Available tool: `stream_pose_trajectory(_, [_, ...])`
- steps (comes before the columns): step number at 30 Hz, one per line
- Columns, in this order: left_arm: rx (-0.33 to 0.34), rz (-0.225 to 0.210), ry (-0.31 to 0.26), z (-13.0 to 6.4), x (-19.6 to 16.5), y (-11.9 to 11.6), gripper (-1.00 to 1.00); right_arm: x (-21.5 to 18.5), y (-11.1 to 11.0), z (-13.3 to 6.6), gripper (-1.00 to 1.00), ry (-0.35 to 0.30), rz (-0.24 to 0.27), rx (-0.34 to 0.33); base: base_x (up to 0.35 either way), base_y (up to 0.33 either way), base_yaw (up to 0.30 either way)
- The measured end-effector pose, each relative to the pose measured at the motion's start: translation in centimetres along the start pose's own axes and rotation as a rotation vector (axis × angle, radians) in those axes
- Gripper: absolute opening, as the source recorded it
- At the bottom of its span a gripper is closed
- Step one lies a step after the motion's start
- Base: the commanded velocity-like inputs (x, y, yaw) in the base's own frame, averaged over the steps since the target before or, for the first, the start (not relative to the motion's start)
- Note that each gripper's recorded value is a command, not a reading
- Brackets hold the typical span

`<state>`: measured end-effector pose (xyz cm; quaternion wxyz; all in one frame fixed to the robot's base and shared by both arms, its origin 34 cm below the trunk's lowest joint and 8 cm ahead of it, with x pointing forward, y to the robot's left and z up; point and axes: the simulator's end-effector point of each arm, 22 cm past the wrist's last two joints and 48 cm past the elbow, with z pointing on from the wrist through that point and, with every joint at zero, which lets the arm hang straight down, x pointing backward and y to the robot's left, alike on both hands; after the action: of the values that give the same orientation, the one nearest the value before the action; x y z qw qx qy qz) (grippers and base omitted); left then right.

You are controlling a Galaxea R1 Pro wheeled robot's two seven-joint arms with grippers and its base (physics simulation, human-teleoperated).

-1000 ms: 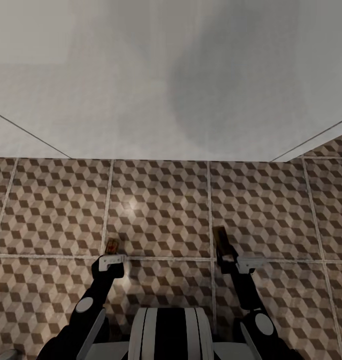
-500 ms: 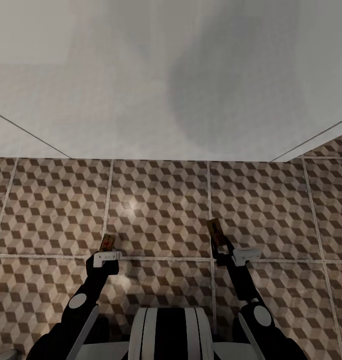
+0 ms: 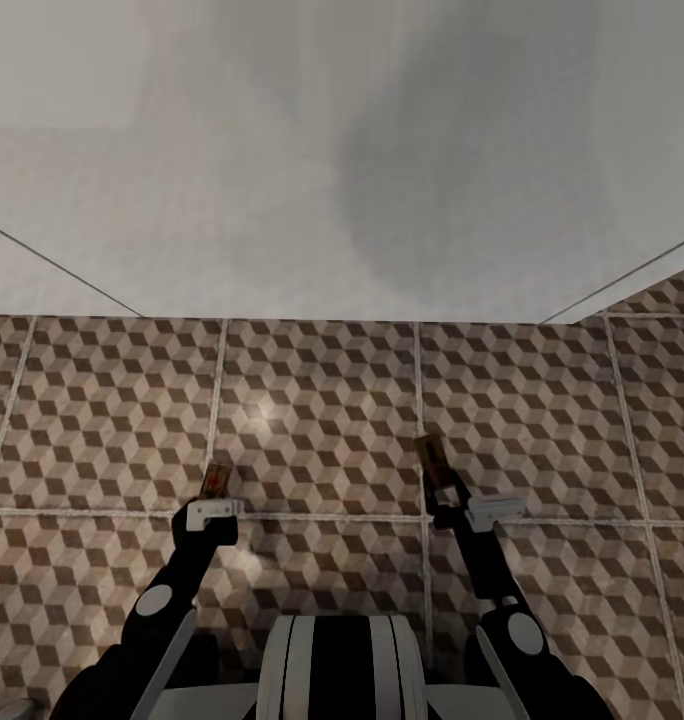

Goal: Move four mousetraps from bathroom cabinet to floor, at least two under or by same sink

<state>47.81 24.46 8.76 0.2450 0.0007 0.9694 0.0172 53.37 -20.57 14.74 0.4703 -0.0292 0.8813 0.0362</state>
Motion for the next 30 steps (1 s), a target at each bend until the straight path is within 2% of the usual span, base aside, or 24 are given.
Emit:
stream_pose_trajectory(7, [0.004,-0.006,-0.027,-0.1,-1.0,-0.2,-1.0,-0.9,0.0,0.0,-1.0,-0.039,0.006,0.003,0.0,0.0,0.0])
stream_pose_trajectory(30, [0.007,-0.01,-0.034,-0.1,-1.3,-0.4,-1.0,-0.9,-0.1,0.0,-1.0,-0.043,0.006,0.005,0.0,0.0,0.0])
